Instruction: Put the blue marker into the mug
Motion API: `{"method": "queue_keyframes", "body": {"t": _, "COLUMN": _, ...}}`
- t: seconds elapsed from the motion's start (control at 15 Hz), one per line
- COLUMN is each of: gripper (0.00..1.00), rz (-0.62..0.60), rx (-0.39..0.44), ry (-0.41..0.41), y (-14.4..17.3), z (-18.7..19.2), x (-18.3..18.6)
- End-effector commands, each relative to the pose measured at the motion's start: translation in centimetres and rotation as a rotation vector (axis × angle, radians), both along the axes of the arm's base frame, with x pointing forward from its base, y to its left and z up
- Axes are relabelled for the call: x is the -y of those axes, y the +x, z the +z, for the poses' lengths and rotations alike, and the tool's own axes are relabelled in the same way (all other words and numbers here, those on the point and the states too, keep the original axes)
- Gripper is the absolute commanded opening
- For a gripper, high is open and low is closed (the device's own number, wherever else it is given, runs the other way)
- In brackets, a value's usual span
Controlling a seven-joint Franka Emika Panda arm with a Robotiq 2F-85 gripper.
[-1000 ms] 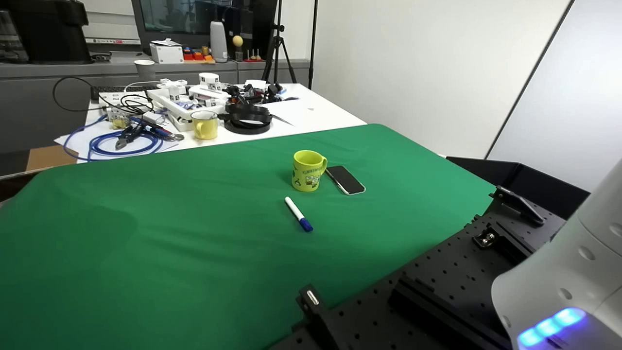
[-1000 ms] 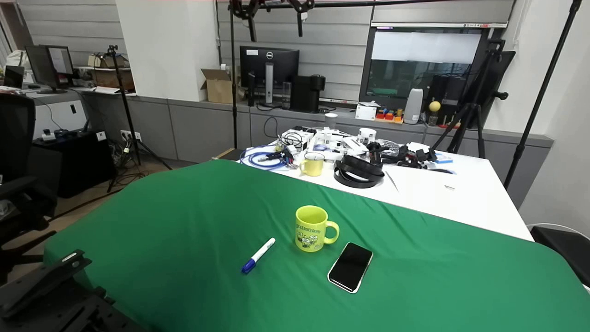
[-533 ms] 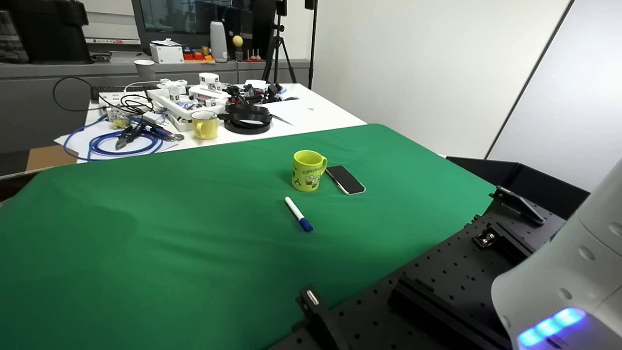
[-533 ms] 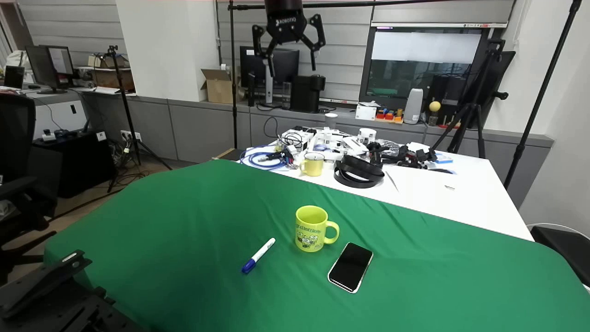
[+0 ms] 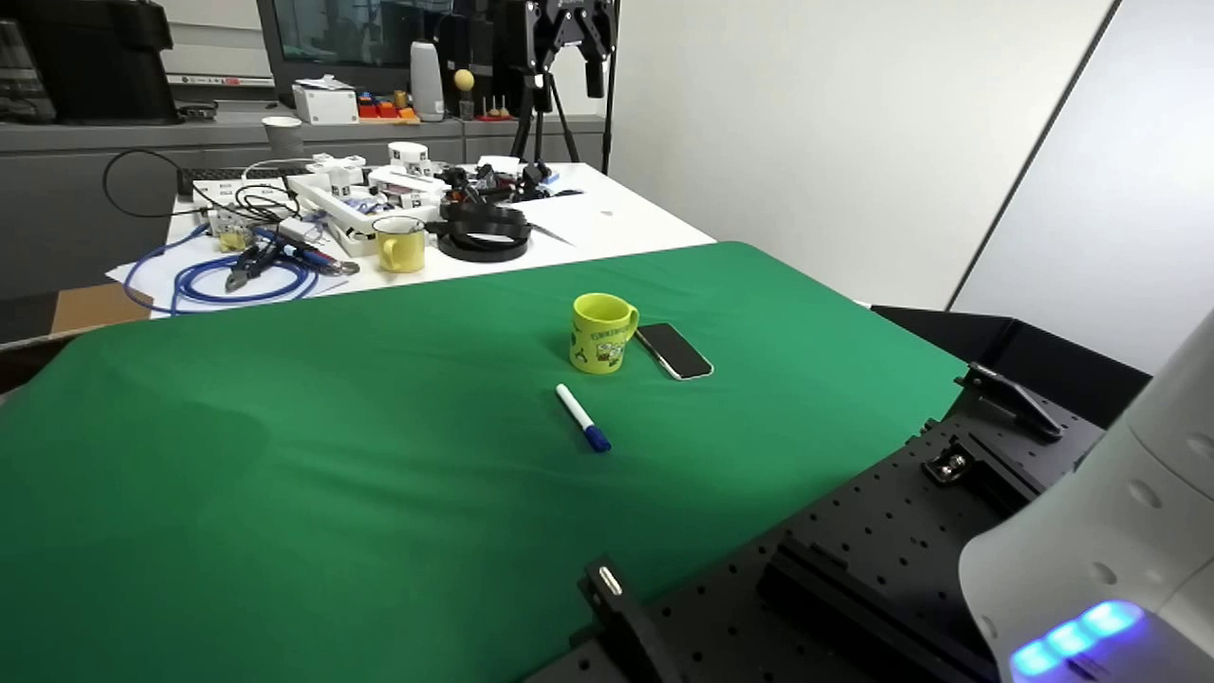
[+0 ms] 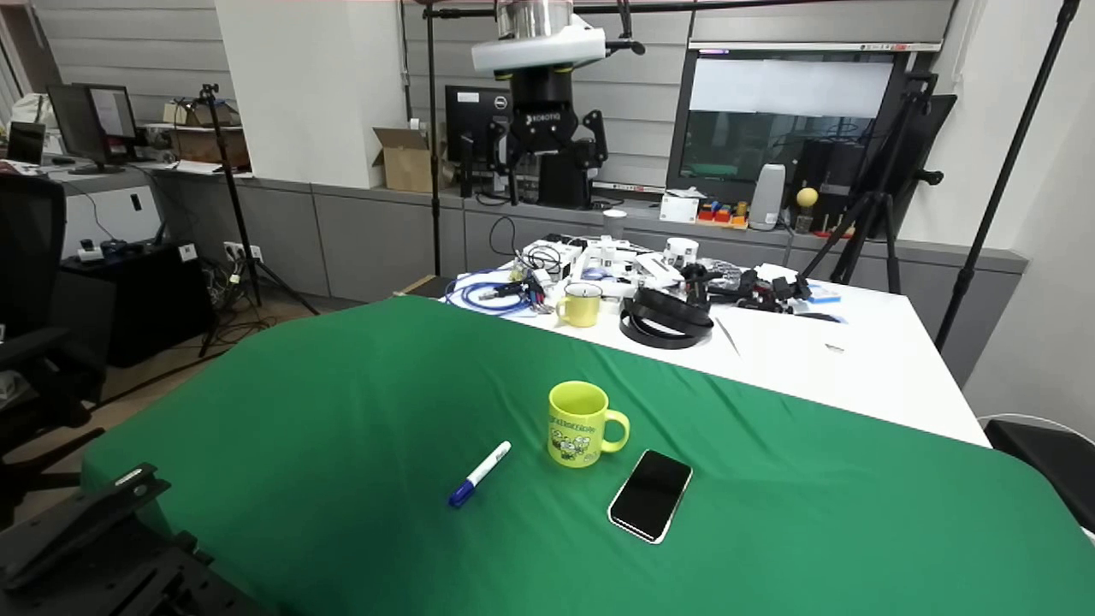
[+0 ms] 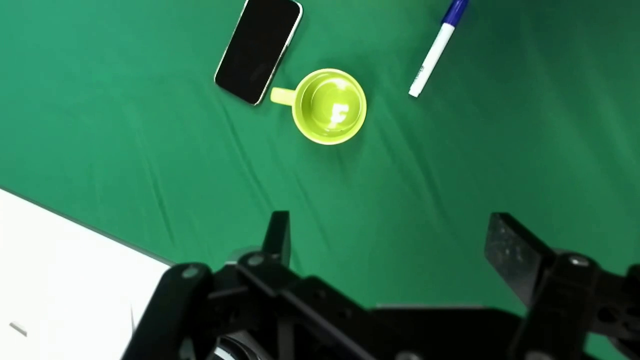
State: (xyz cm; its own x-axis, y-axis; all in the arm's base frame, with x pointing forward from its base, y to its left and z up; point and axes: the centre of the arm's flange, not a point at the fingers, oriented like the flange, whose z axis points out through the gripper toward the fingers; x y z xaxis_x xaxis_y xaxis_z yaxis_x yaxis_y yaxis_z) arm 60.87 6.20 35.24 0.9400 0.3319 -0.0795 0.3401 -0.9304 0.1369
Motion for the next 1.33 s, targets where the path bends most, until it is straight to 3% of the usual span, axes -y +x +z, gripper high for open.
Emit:
{"method": "queue_keyframes", "body": {"t": 0.0, "gripper": 1.0, "rz": -0.001, "rx": 0.0, "ry": 0.0, "y": 0.0, "z": 0.1, "x": 0.0}}
{"method": "queue_keyframes", "body": {"t": 0.2, "gripper": 1.0, "rz": -0.002, "rx": 0.001, "ry": -0.001, "y": 0.2, "z": 0.4, "x": 0.0}}
{"method": "queue_keyframes", "body": {"t": 0.47, "gripper": 1.0, "rz": 0.015, "rx": 0.068, "ry": 0.045, "y": -4.1, "z": -3.7, "x": -0.9}}
{"method": "queue_keyframes", "body": {"t": 0.67, "gripper": 1.0, "rz": 0.025, "rx": 0.024, "ry": 0.086, "y": -7.1, "z": -8.9, "x": -2.1}}
{"method": "queue_keyframes", "body": {"t": 0.93, "gripper": 1.0, "rz": 0.006, "rx": -0.081, "ry": 0.055, "y": -10.1, "z": -15.5, "x": -1.8}}
{"method": "queue_keyframes", "body": {"t": 1.0, "gripper": 1.0, "rz": 0.044, "rx": -0.058, "ry": 0.072, "y": -9.0, "z": -13.5, "x": -2.2}}
{"method": "queue_keyframes", "body": {"t": 1.27, "gripper": 1.0, "rz": 0.028, "rx": -0.1, "ry": 0.067, "y": -10.1, "z": -15.9, "x": -1.7}}
